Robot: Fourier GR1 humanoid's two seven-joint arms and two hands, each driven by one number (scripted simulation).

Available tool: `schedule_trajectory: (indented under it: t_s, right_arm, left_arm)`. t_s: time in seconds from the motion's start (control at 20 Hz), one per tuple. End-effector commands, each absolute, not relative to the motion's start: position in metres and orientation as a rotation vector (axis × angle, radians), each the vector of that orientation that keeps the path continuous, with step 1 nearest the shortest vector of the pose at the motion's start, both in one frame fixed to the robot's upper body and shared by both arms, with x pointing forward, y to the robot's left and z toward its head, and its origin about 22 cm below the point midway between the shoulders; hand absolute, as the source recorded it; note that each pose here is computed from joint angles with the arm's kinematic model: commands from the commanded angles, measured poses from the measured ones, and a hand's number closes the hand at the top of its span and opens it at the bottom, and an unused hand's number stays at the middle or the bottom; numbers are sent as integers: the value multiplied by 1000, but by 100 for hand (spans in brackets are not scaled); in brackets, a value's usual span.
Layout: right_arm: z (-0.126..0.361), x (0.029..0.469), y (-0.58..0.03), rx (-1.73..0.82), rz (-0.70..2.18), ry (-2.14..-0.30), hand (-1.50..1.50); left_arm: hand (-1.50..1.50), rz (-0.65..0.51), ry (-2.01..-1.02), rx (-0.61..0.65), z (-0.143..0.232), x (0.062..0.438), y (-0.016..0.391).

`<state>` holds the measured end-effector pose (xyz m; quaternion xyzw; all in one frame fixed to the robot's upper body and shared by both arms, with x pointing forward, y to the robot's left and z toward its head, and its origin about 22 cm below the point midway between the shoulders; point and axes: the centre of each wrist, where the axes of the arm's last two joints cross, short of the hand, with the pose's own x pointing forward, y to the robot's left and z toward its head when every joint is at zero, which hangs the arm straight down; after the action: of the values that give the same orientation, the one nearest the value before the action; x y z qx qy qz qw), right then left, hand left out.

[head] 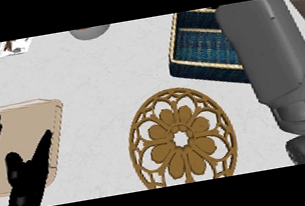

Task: Pick the croissant from the placemat and place it in the basket

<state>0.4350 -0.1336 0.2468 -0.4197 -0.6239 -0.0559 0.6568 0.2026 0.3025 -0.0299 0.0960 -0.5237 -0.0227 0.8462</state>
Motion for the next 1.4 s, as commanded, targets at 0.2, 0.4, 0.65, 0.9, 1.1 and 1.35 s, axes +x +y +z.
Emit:
schedule_trajectory:
  t_s: [0.2, 0.4, 0.65, 0.9, 1.1, 1.35]
  right_arm:
    - [208, 445, -169, -1181, -119, -1237, 150]
    - [203, 443, -168, -1187, 49, -1217, -150]
    - [203, 429, -206, -1211, 36, -1287, -150]
    - [228, 417, -211, -1211, -56, -1343, -150]
    - [217, 398, -229, -1186, -201, -1369, -150]
    - [239, 374, -253, -1199, -338, -1320, -150]
  left_arm:
    - [0, -30, -1020, 140, -50, 196, 294]
    - [0, -27, -1016, 149, -67, 183, 295]
    - [0, -26, -1000, 179, -38, 200, 293]
    - [0, -23, -1006, 158, -43, 201, 303]
    - [0, -11, -1013, 169, -45, 195, 288]
    - [0, -10, -1001, 168, -51, 189, 302]
